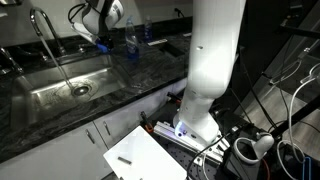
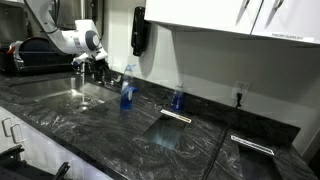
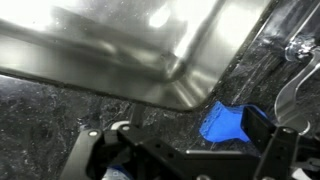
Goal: Move the faucet handle on the right to the left
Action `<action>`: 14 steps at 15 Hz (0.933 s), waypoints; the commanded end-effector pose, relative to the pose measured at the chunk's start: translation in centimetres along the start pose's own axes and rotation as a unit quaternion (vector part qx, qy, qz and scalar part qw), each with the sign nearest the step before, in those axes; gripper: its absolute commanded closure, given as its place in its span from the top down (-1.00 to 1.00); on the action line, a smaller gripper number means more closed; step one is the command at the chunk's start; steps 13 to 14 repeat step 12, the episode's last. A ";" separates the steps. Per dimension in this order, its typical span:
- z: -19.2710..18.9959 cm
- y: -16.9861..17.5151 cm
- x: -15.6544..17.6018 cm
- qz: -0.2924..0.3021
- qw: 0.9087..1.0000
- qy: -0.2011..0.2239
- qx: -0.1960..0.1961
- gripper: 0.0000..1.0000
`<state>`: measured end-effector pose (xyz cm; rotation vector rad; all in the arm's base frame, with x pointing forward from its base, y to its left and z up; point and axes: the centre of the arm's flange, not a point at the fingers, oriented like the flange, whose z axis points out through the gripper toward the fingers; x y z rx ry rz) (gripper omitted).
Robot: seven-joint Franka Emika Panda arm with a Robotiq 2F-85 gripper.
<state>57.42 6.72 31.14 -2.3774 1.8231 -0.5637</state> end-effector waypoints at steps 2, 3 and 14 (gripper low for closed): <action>-1.2 0.4 -0.4 -0.007 0.997 -0.002 -0.071 1.00; -1.4 0.4 -0.5 -0.008 0.997 -0.004 -0.081 1.00; -2.3 0.3 -0.6 -0.011 0.994 -0.036 -0.103 1.00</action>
